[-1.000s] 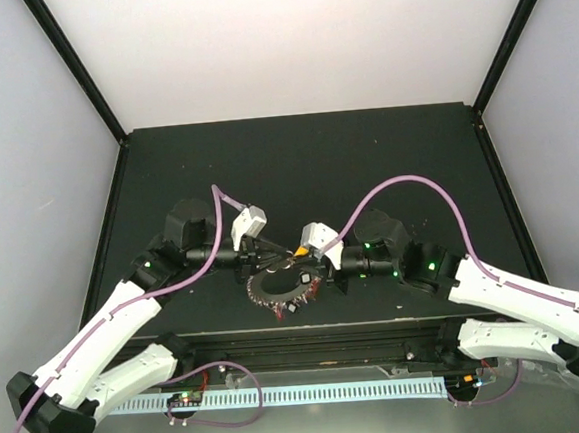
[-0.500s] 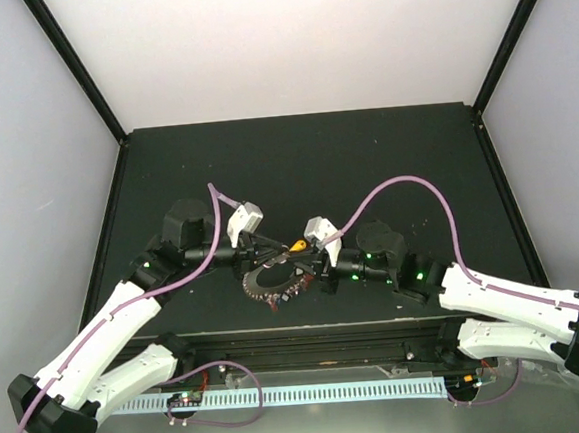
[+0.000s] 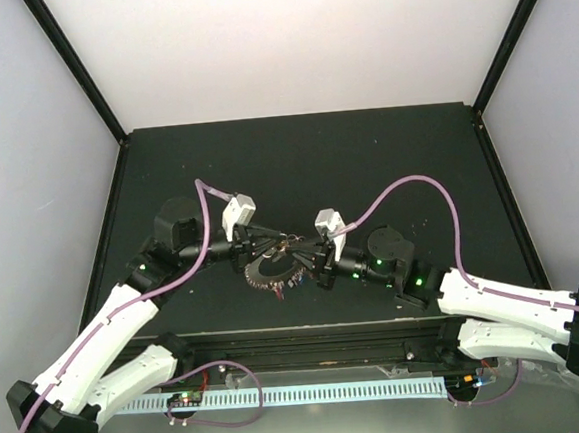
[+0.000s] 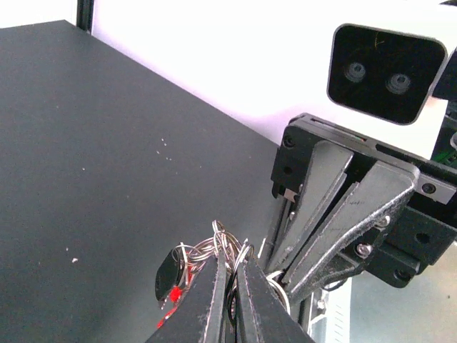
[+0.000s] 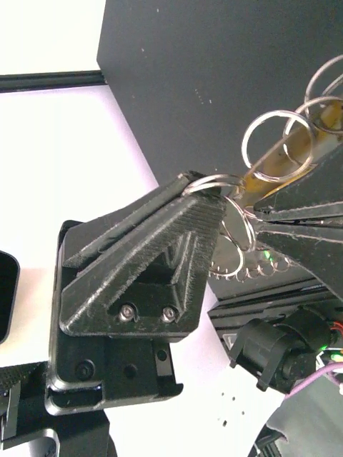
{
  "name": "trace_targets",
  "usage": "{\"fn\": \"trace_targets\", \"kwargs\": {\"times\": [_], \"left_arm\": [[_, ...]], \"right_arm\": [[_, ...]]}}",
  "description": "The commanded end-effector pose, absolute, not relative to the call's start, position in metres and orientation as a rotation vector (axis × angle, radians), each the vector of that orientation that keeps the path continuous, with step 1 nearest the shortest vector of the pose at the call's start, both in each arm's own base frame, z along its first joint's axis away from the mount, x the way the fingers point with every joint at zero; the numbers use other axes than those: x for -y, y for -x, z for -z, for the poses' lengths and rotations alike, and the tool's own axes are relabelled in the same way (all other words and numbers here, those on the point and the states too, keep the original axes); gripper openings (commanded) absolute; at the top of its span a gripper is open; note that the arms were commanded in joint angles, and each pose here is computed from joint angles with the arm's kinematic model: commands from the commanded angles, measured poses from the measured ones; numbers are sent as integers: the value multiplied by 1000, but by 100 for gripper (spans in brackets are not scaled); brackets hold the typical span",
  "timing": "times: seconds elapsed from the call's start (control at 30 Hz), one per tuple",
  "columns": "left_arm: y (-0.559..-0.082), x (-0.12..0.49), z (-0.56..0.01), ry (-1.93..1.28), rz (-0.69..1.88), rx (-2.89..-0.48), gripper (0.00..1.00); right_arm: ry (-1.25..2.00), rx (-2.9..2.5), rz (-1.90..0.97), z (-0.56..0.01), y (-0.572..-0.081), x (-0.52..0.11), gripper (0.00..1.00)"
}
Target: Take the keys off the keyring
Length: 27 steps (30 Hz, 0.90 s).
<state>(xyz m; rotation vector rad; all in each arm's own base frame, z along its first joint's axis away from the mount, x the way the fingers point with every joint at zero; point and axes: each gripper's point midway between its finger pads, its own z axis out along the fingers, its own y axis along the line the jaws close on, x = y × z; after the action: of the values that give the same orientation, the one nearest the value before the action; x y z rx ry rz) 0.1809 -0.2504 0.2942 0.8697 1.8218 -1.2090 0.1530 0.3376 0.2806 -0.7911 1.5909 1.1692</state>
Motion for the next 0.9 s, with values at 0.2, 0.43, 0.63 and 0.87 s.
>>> {"fn": "trace_targets", "kwargs": {"times": [0.2,0.43,0.63,0.87], "left_arm": [[-188,235,-355,-765,1194,-1578,2],[-198,226,-352,-733,1147,-1600,2],[-232,193,-339,-551,858,-1712,1],[-250,173,-327,-431,742,-1765,1]], "right_arm": [[875,-1584,-1309,-272,-123,-350,1],[827,-1567,-1295,-279,-128,-344,1],[625,-1694,-938,-268,-176,-296,1],[214,-2093,-642,-176,-251,-204,1]]}}
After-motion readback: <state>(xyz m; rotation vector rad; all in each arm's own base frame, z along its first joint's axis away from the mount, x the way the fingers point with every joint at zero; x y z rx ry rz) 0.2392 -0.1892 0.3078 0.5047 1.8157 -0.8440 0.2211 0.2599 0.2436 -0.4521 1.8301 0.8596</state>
